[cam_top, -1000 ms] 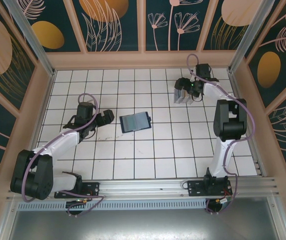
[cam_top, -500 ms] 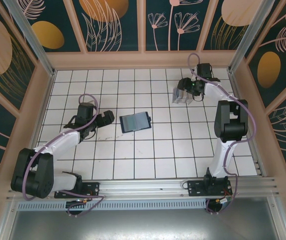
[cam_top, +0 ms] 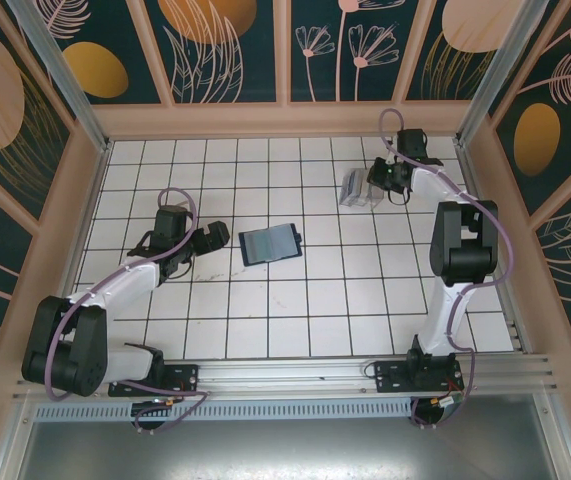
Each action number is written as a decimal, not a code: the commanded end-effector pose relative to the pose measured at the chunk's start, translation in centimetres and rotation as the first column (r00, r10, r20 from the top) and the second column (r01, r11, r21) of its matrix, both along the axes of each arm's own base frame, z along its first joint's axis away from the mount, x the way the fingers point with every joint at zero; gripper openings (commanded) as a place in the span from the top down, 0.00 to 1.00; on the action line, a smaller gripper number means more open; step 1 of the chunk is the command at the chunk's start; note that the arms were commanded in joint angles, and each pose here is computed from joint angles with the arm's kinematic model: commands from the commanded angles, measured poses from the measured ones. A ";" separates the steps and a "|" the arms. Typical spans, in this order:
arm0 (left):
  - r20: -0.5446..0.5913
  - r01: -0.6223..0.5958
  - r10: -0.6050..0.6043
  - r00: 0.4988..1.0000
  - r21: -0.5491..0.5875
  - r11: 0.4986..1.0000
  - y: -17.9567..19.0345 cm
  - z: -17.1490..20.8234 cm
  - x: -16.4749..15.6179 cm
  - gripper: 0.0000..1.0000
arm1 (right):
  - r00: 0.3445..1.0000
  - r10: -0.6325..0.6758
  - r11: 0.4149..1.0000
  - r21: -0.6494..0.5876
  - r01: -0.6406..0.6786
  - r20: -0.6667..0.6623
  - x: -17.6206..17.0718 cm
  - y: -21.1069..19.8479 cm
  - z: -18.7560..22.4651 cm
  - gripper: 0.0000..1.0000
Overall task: Put the credit cards into the card holder
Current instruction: Pick up the credit card from the storage box, then insert the credit card into the card slot.
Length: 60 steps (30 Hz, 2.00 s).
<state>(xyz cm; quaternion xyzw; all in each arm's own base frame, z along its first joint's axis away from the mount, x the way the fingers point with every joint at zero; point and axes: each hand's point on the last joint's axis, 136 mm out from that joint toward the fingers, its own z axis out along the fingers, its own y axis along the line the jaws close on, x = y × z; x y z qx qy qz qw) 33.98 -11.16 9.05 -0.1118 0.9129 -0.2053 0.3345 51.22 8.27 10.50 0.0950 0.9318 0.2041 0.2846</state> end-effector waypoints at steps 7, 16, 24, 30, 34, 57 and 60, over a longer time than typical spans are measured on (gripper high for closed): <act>0.022 0.008 -0.007 1.000 -0.040 0.999 -0.7 1.2 0.6 0.01 | 0.997 -0.014 1.000 -0.021 0.016 0.080 0.0 -0.5 3.2 1.00; 0.060 0.061 -0.052 0.997 -0.162 0.985 -2.5 2.0 0.1 0.01 | 0.988 -0.122 0.983 -0.125 0.133 0.092 -2.7 -3.3 4.2 1.00; -0.019 0.068 -0.075 0.997 -0.266 0.962 -3.6 1.9 -0.9 0.01 | 0.984 -0.008 0.999 -0.048 0.017 0.178 -8.4 -0.7 8.9 1.00; -0.083 0.039 -0.060 0.995 -0.234 0.971 -3.0 0.6 -1.1 0.01 | 0.970 0.172 0.983 0.033 -0.180 0.169 -12.0 5.3 8.4 1.00; -0.080 -0.008 -0.009 0.997 -0.212 0.977 -2.1 -0.1 -1.5 0.01 | 0.942 0.324 0.937 0.109 -0.332 0.086 -13.8 11.0 6.1 1.00; -0.201 0.121 -0.202 0.959 -0.355 0.927 -7.1 -3.8 -2.3 0.07 | 0.722 0.691 0.649 0.479 -0.591 -0.045 -16.2 22.7 -3.1 1.00; -0.201 0.122 -0.206 0.958 -0.363 0.924 -7.2 -4.0 -2.1 0.07 | 0.708 0.704 0.631 0.500 -0.593 -0.048 -16.6 23.3 -3.5 1.00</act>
